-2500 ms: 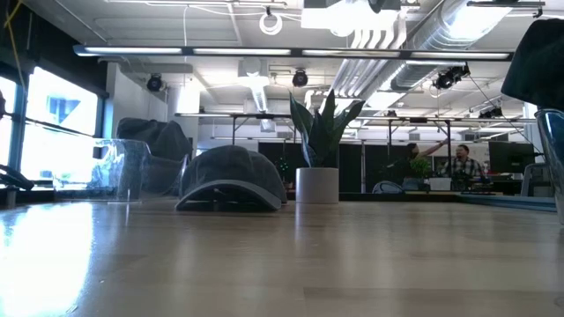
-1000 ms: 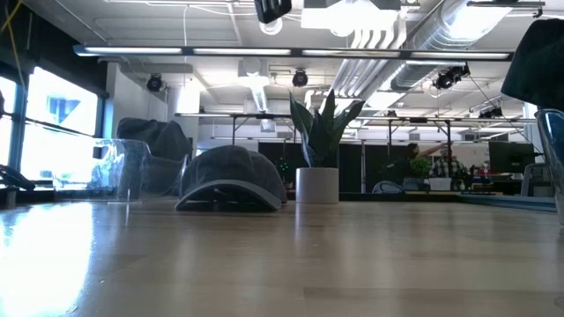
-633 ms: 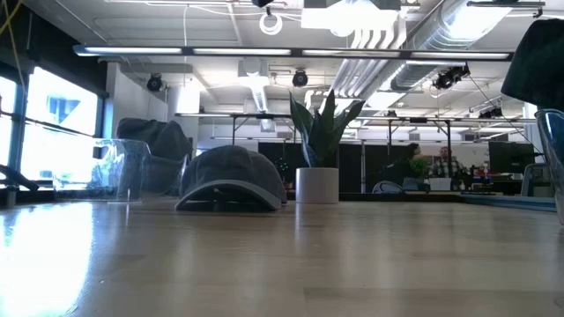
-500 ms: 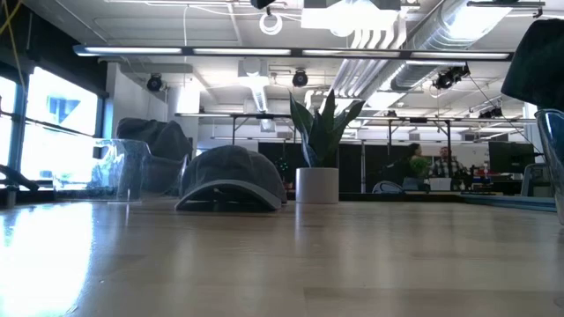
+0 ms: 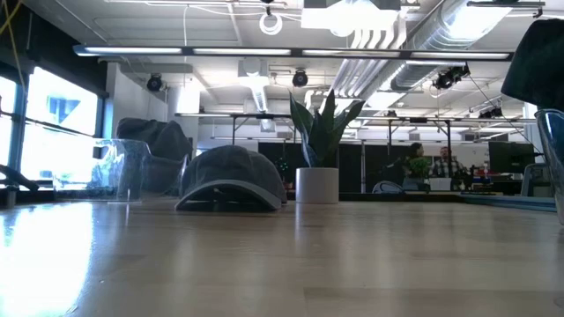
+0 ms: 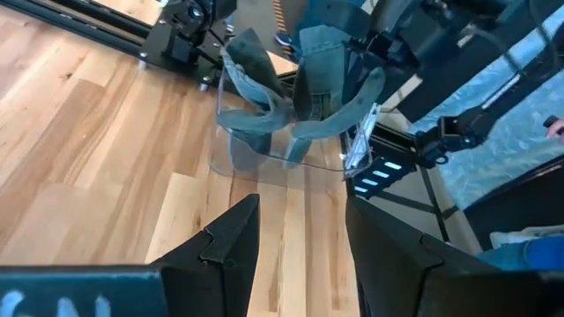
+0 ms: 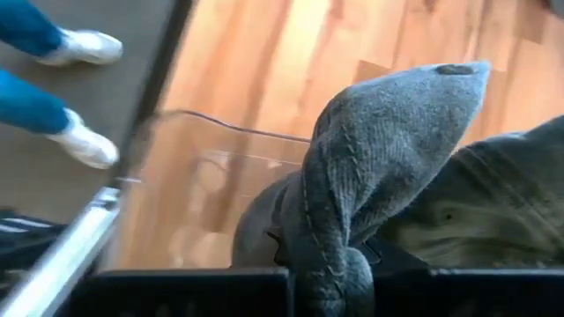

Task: Pick & Place hat
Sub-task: Put the black cap into the bottom transparent bin

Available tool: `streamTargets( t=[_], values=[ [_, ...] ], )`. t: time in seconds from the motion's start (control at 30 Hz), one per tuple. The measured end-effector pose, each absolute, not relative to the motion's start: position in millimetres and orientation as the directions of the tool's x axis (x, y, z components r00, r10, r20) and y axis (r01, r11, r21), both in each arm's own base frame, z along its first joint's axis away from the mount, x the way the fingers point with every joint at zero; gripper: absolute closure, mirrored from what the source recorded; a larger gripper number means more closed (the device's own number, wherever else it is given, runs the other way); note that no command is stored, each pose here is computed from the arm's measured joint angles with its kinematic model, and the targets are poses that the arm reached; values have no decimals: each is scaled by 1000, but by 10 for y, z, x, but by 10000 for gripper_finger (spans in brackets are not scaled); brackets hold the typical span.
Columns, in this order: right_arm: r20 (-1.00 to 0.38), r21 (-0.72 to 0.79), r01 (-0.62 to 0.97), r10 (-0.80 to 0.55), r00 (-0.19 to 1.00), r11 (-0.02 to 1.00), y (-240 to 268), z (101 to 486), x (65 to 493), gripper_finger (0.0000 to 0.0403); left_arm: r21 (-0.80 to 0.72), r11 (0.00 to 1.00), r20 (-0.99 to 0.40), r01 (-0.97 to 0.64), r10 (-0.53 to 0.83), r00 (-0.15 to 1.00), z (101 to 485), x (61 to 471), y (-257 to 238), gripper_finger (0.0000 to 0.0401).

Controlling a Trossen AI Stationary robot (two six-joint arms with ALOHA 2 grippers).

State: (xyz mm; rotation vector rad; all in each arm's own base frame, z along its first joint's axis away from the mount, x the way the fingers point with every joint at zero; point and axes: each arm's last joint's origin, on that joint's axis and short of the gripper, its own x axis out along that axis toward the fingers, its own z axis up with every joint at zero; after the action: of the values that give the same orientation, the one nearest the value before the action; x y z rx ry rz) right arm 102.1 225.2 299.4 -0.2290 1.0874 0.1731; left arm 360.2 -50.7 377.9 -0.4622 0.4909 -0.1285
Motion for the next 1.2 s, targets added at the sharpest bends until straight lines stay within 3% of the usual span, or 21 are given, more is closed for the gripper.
streamTargets(
  t=[0.23,0.4,0.67,0.8,1.0,1.2],
  values=[
    [-861,-256,-252,-101,499,933,2158,2702,1011,392,-449,893,-427,-8,-207,880,3777,3603,-501,236],
    [-867,-323,-248,-181,464,913,2055,2402,969,386,-445,895,-428,-21,-192,883,3777,3604,-497,236],
    [-874,-330,-205,-215,436,922,1980,2287,939,390,-465,885,-427,-33,-192,884,3778,3604,-497,236],
    [-881,-293,-201,-182,438,935,1955,2375,927,353,-466,884,-427,-35,-190,884,3778,3604,-496,236],
    [-878,-122,-113,-54,476,986,1830,2693,874,272,-468,883,-427,-35,-191,884,3778,3604,-496,236],
    [-867,-7,0,-6,498,1000,1593,2873,841,237,-473,881,-426,-23,-206,881,3778,3604,-501,236]
  ],
)
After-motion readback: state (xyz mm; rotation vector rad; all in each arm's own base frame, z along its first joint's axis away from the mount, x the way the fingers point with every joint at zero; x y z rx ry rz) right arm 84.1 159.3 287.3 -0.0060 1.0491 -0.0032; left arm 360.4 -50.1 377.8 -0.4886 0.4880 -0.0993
